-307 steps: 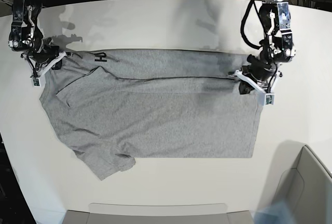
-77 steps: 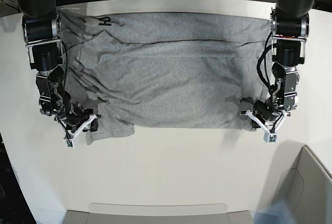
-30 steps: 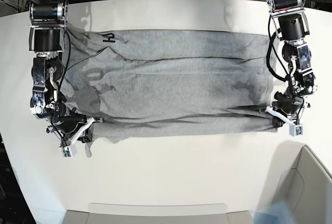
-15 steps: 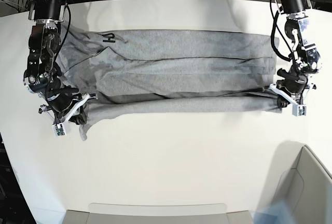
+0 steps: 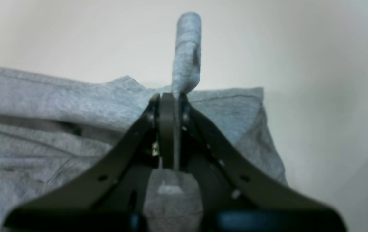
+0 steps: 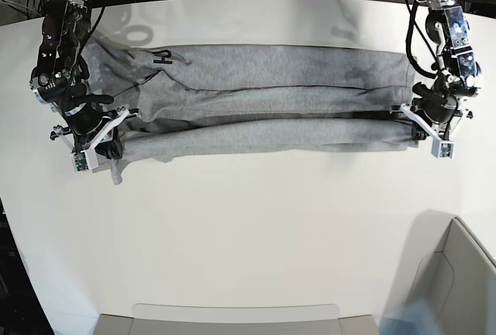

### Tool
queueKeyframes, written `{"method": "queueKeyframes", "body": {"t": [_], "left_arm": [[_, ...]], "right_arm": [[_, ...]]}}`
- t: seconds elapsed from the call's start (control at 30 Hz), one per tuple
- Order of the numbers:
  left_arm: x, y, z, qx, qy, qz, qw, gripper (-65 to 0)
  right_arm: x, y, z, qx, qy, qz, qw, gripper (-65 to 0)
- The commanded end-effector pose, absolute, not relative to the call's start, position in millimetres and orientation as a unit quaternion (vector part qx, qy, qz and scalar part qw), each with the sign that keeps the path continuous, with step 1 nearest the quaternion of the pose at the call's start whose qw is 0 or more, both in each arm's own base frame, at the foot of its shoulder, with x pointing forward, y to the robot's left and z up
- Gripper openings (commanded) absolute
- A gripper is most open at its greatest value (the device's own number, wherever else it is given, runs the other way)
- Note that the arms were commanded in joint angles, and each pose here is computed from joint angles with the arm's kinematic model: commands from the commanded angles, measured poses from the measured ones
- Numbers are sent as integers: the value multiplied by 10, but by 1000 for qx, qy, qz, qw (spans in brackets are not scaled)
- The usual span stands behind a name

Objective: Fold the T-shirt properly
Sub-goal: 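Lay the folded hem over the collar and pull both grippers apart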

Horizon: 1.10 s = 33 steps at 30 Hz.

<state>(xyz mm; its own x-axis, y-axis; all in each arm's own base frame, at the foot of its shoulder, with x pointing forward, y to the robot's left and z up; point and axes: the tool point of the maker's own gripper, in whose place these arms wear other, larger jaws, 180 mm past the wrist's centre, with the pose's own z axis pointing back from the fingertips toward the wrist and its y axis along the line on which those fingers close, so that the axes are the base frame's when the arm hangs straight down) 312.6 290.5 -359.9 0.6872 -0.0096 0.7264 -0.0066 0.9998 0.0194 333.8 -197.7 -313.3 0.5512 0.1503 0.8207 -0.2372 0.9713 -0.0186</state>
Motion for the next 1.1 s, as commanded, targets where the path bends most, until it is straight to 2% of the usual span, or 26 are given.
{"method": "queueKeyframes", "body": {"t": [0.0, 0.2, 0.33, 0.47, 0.9, 1.07], "left_arm": [[3186, 2968, -3455, 21, -415, -5, 910, -650], [3104, 2977, -3444, 26, -414, -7, 910, -650], [3009, 3037, -3352, 38, -421, -6, 906, -650], [2894, 3052, -3443, 41, -386, -5, 922, -650], [2461, 3037, -3762, 42, -321, -12, 946, -650], [2442, 3041, -3767, 40, -321, -8, 946, -650]], "right_arm": [[3399, -1986, -2949, 45, -488, 117, 864, -650], [3286, -2181, -2905, 24, -469, 103, 877, -650], [3216, -2264, -2768, 41, -469, 81, 879, -650], [3157, -2313, -2815, 43, -453, 72, 887, -650], [2661, -2313, -3280, 49, -383, 68, 920, -650], [2595, -2301, -3334, 52, -374, 66, 923, -650]]}}
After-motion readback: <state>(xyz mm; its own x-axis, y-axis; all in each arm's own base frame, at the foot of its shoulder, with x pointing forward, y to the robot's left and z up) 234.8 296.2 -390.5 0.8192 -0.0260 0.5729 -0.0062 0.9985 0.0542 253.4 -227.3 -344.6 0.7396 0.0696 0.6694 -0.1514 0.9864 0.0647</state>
